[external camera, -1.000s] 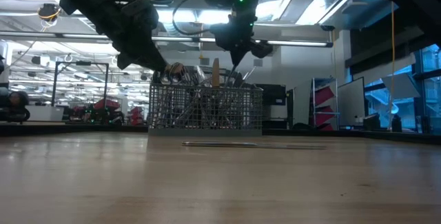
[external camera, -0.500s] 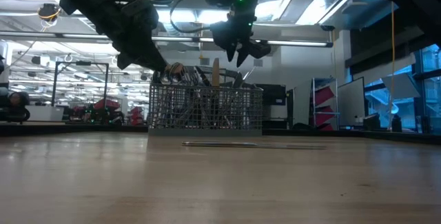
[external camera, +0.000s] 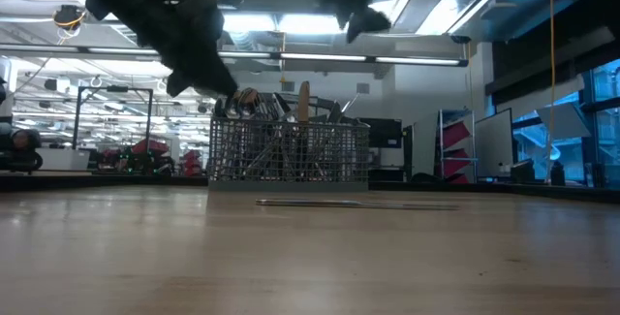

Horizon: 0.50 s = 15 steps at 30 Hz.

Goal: Sort silverware
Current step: Put the silver knife into the silverware rack

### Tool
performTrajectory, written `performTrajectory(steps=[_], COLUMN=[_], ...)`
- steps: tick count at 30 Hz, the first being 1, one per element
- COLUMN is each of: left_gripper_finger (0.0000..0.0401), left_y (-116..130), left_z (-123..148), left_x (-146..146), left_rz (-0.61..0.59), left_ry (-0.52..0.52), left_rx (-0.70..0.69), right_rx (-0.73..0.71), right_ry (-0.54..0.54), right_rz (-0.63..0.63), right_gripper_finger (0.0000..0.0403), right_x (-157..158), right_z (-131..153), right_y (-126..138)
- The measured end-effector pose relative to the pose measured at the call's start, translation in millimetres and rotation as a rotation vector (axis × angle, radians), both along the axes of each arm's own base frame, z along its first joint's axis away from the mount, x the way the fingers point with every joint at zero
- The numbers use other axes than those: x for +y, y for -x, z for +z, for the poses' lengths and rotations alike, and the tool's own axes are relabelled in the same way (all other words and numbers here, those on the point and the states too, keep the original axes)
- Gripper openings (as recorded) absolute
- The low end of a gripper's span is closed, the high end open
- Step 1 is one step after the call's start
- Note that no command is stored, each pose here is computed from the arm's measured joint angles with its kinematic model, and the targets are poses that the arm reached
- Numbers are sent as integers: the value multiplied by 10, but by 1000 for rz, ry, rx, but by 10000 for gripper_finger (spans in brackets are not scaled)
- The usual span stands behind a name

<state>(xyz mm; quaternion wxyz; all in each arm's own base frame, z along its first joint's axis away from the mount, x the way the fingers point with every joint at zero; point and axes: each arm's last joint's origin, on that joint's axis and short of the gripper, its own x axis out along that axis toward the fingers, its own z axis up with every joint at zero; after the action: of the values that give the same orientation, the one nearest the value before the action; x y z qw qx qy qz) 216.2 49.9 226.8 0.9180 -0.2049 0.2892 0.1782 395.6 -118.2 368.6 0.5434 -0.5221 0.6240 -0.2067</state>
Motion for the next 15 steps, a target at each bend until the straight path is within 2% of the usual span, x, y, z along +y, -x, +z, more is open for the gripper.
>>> performTrajectory(steps=[3,6,10,12,13,15], left_gripper_finger=[56,56,56,56,56,56], left_y=[-59,-143,-274,-367,-420,-531], left_z=[67,149,167,127,95,3], left_x=[-50,-156,-317,-387,-418,-473], left_rz=[-15,-68,-147,-178,-192,-219], left_ry=[-1,-17,-32,-34,-37,-45], left_rx=[-87,-192,-275,-302,-311,-321], right_rx=[-223,-404,-497,-528,-505,-453], right_ry=[-113,-359,-832,-1014,-1062,-1070], right_rz=[-50,-133,-325,-379,-380,-343], right_gripper_finger=[178,177,177,177,177,177], right_x=[265,545,877,1054,1144,1343], right_z=[241,365,389,369,341,253], right_y=[200,451,692,708,722,713])
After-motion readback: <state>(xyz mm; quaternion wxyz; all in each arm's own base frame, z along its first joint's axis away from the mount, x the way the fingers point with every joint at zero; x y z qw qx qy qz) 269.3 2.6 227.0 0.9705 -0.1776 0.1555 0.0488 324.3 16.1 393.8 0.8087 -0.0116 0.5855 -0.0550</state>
